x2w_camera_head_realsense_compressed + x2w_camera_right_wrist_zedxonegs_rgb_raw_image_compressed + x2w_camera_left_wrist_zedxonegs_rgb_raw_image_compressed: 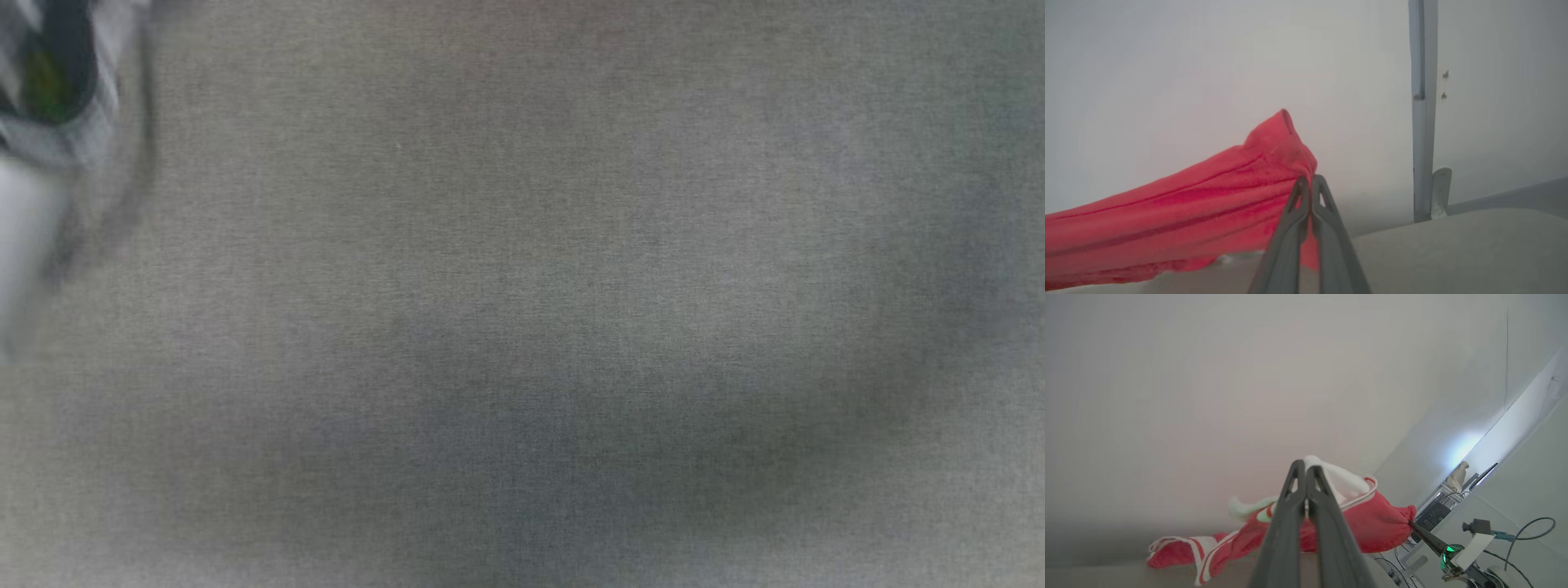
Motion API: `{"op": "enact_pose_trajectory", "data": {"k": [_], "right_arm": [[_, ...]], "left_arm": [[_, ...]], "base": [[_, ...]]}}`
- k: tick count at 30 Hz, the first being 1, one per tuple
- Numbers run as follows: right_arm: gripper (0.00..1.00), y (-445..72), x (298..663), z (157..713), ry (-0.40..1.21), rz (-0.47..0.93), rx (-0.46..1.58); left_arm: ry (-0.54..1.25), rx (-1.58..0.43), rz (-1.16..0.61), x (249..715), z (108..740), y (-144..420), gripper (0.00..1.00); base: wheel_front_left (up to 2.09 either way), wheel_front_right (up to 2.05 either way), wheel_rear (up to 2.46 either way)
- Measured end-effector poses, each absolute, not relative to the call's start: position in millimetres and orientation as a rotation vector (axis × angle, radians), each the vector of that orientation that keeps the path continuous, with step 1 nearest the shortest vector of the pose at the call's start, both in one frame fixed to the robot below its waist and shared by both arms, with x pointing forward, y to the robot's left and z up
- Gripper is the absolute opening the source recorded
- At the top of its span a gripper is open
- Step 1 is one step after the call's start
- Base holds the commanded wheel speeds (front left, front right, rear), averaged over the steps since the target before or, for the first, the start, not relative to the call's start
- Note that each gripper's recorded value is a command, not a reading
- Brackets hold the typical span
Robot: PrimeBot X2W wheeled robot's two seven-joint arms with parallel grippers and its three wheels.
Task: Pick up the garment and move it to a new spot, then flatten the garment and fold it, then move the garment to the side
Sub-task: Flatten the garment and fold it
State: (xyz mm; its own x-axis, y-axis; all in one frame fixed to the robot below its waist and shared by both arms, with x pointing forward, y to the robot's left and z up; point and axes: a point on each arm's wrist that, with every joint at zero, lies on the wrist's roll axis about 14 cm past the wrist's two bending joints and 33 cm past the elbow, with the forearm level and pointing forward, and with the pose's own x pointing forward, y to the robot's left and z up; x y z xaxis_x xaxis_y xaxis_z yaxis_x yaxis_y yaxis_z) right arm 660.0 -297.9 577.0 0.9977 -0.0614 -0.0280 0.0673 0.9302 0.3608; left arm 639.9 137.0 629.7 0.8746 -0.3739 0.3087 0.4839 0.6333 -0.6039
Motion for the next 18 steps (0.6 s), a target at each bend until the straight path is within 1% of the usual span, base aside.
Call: {"op": "enact_pose_trajectory", "data": {"k": [2,5,8,12,18], "right_arm": [[0.00,-297.0,645.1,542.8,0.101,-0.059,0.369],[0.00,-295.6,616.0,496.8,0.222,-0.047,0.409],[0.00,-295.4,583.8,465.0,0.308,-0.034,0.432],[0.00,-293.8,539.7,439.9,0.399,-0.014,0.455],[0.00,-286.6,476.5,424.2,0.511,0.019,0.494]], "left_arm": [[-0.075,-0.770,-0.486,619.6,593.2,134.4,0.00],[0.044,-0.874,-0.475,581.3,549.3,127.2,0.00],[0.095,-0.953,-0.451,546.5,528.7,127.7,0.00],[0.152,-0.996,-0.438,500.4,510.2,123.5,0.00],[0.235,-1.001,-0.439,441.2,496.4,119.0,0.00]], "base": [[0.00,0.00,0.00],[0.00,0.00,0.00],[0.00,0.00,0.00],[0.00,0.00,0.00],[0.00,0.00,0.00]]}}
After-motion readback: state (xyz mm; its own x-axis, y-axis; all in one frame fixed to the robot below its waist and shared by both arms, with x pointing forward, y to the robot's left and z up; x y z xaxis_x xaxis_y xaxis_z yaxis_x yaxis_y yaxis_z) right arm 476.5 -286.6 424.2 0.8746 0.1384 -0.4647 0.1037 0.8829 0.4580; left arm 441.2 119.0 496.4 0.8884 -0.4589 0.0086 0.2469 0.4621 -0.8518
